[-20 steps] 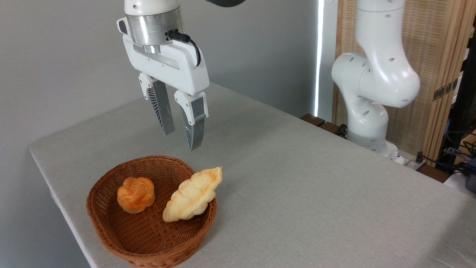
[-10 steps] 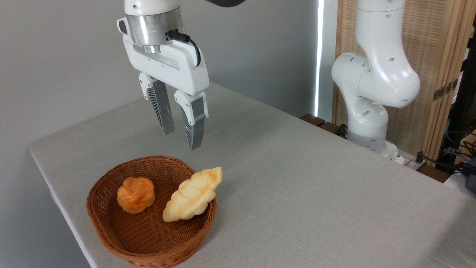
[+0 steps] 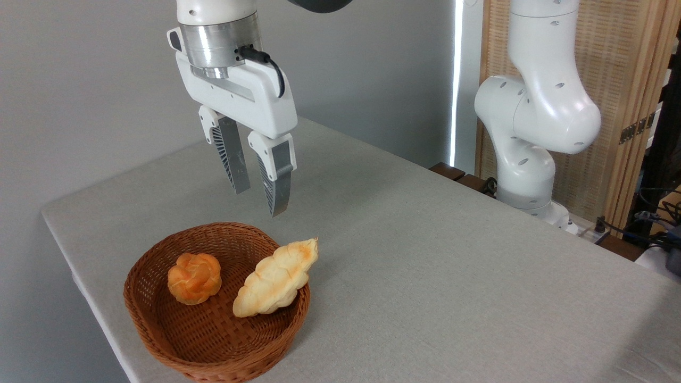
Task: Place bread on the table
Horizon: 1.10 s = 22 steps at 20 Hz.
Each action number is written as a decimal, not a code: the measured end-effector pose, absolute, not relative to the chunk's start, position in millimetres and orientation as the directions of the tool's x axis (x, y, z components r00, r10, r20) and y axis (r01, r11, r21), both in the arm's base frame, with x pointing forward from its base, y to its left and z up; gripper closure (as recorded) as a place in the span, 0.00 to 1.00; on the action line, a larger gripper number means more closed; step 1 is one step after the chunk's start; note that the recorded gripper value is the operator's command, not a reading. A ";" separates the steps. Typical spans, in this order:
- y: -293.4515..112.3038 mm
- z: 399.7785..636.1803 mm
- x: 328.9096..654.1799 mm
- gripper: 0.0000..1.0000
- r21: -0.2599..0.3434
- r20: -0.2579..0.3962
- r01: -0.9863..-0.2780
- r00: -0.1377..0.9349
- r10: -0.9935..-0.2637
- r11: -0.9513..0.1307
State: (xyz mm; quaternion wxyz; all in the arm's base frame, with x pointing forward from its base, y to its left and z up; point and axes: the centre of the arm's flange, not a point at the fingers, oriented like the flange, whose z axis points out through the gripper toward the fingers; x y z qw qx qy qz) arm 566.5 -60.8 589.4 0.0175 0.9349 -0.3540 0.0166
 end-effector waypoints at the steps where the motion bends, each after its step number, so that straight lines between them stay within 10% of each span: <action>1: -63.3 587.5 567.6 0.00 0.021 0.043 -0.677 0.735 -0.676 -0.735; 10: -73.7 549.3 574.2 0.00 0.062 0.008 -0.871 0.488 -0.873 -0.487; 22: -67.7 503.1 598.1 0.00 0.035 0.015 -0.894 0.447 -0.895 -0.446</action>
